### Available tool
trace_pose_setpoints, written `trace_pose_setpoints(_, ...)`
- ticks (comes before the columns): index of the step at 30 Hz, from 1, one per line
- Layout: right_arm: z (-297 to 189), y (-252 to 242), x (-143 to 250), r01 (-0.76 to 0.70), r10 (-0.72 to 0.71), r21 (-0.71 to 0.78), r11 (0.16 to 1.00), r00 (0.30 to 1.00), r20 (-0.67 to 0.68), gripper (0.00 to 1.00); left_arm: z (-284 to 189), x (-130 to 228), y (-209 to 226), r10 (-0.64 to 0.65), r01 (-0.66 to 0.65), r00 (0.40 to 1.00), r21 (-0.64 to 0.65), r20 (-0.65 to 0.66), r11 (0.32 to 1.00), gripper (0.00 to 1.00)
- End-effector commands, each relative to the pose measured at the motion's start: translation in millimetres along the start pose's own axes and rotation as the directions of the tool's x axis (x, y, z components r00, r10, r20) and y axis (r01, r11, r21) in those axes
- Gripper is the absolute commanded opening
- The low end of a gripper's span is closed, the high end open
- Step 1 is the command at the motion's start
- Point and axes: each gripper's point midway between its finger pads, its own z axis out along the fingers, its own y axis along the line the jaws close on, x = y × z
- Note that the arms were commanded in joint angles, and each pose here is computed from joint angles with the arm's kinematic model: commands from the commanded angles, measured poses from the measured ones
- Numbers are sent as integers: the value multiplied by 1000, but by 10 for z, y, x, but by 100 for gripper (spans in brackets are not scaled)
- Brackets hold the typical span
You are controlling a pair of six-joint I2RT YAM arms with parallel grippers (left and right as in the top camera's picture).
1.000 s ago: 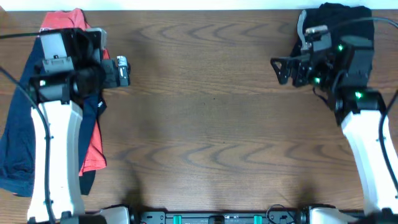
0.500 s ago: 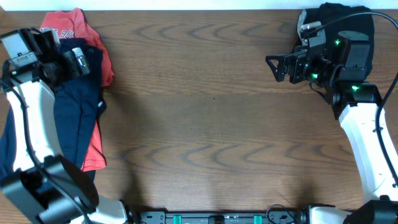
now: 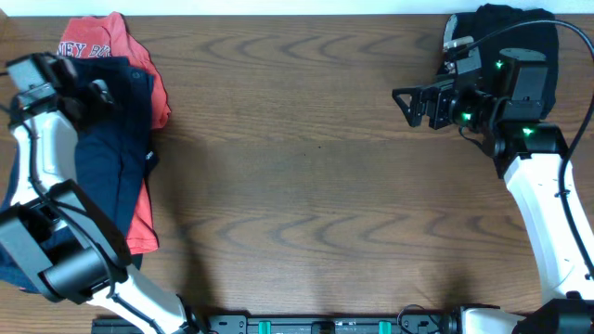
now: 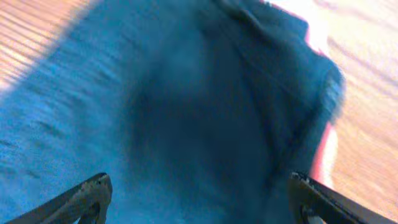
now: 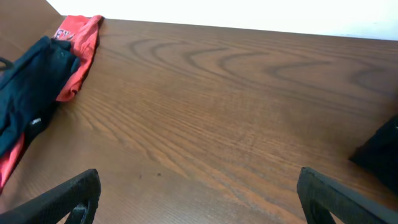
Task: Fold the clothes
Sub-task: 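Reach the left gripper to the navy shorts on the left pile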
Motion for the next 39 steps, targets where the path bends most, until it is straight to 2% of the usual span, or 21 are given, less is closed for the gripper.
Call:
trace_pose_setpoints(1,20,145,-68,44,-44,-35,998,999,8,98,3,-161,283,18,-11,998,-129,53,992,91)
trace_pose_setpoints(4,54,183,-47,48,-48,-42,998,999,-1,98,61,-168,422,72,-61,996,-197,49,978,91)
trace_pose_setpoints(7,71,201,-37,50,-50,-45,998,999,-5,98,181,-70,485,100,-96,995,-213,9,972,91)
trace_pose_setpoints(16,89,209,-3,46,-47,-46,998,999,-17,98,461,202,895,53,-71,996,-304,-68,950,91)
trace_pose_setpoints(29,91,211,-8,47,-48,-47,998,999,-15,96,530,200,1066,61,-79,996,-369,-61,926,91)
trace_pose_setpoints(34,91,211,-9,47,-48,-46,998,999,-15,94,519,202,1094,60,-80,996,-385,-63,920,79)
trace_pose_setpoints(37,91,211,-9,48,-48,-46,998,999,-15,93,522,206,1093,60,-80,996,-384,-64,920,64)
trace_pose_setpoints(39,91,211,-9,48,-48,-46,998,999,-15,92,522,203,1093,60,-80,996,-384,-63,920,49)
